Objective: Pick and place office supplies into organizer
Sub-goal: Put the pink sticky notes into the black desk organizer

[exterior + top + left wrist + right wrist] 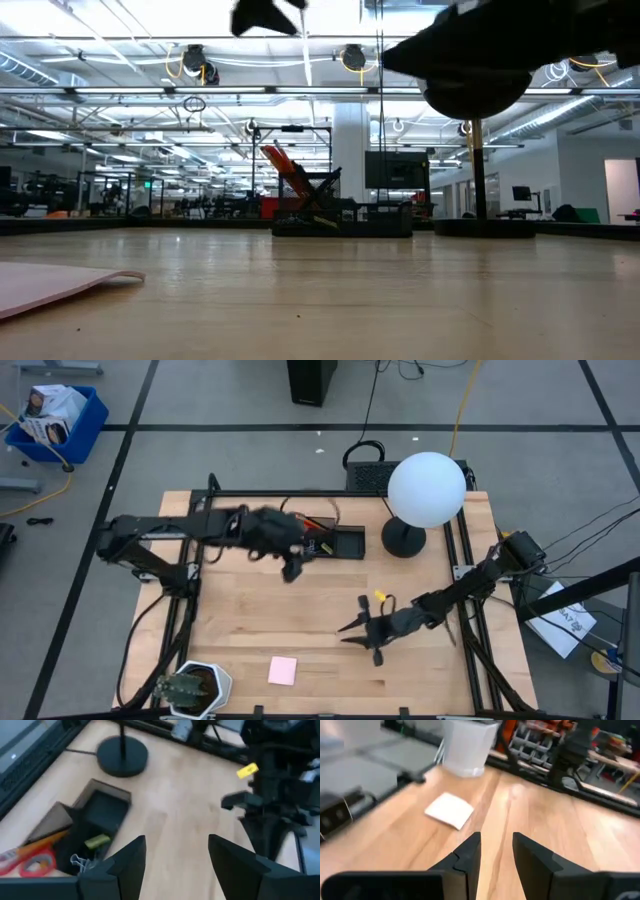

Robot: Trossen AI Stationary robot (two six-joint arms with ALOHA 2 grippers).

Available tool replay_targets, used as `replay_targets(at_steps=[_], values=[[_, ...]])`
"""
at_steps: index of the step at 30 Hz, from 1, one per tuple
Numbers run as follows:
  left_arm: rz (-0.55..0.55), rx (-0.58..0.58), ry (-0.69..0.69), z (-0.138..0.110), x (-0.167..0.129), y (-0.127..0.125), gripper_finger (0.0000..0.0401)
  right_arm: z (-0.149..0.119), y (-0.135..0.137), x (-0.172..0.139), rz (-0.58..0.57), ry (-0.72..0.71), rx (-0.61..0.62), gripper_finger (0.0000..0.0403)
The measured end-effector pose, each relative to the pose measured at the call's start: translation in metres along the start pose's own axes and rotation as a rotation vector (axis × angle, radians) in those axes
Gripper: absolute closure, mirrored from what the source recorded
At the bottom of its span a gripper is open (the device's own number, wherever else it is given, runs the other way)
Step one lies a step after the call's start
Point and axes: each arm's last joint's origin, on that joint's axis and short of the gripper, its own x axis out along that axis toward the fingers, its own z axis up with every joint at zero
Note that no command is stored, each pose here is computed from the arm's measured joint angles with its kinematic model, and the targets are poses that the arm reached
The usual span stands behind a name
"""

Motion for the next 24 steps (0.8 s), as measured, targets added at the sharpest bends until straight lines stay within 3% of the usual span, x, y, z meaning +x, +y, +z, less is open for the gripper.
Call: replay_targets(at_steps=[7, 15, 18, 24], values=[[-0.118, 0.048, -0.062, -0.038, -0.007, -0.044, 0.0178, -0.010, 0.021, 0.040, 0.071, 0.126, -0.436, 0.0281], [-0.272, 0.042, -0.146, -0.092, -0.014, -0.073, 0.0181, -0.023, 0.034, 0.080, 0.022, 0.171, -0.761, 0.0221], [-0.294, 0.048, -0.174, -0.108, -0.018, -0.074, 0.0177, -0.020, 0.037, 0.097, 0.016, 0.140, -0.828, 0.0204], [-0.361, 0.014, -0.261, -0.114, -0.026, -0.078, 0.0178, -0.015, 0.047, 0.124, 0.040, 0.114, -0.878, 0.0197]])
